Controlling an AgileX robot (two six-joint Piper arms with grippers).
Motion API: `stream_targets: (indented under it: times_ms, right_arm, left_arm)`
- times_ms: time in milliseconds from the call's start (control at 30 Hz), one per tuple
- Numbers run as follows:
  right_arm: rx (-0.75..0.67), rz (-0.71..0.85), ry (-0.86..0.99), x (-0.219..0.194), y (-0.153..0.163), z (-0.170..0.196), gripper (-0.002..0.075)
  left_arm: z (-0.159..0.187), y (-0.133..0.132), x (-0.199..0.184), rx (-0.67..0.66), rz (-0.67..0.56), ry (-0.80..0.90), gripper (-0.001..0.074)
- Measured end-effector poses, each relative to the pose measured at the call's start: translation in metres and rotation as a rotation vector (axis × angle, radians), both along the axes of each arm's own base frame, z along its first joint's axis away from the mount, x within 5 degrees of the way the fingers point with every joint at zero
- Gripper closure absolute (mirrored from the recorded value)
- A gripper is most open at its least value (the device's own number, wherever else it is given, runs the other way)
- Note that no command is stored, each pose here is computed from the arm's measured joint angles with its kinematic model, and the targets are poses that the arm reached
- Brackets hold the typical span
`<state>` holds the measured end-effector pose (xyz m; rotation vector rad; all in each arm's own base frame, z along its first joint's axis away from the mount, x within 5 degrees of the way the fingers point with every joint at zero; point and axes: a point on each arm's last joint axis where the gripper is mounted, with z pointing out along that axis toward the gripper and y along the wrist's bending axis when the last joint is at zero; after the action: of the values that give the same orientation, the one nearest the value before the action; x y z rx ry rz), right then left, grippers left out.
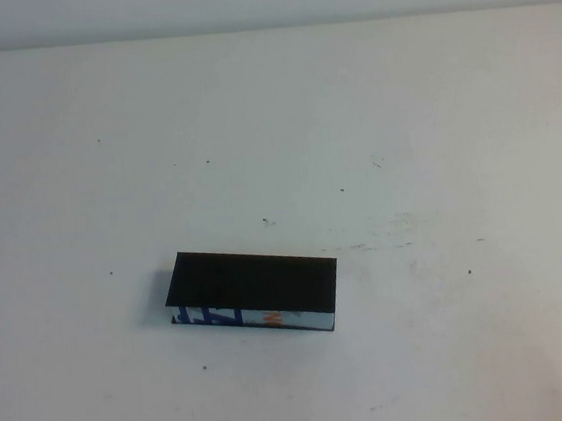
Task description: Return glasses to glasses case
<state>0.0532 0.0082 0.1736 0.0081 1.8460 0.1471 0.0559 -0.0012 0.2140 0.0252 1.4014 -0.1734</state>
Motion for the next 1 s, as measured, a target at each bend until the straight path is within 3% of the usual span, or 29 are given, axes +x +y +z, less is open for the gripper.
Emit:
stream_targets:
  times_ms: [500,767,1000]
  right_arm:
    - [0.0,0.0,0.0,0.0,0.0,0.0,0.0737]
    - [0.0,0.0,0.002,0.0,0.0,0.0,0.0737]
    - [0.002,0.0,0.002,0.0,0.0,0.0,0.0737]
  left_arm:
    - [0.0,0.0,0.0,0.0,0.0,0.0,0.0738]
    - [0.005,-0.003,-0.002,0.188,0.036,-0.084,0.0738]
    - [-0.01,0.0,0.0,0.167,0.123,0.104,0.0738]
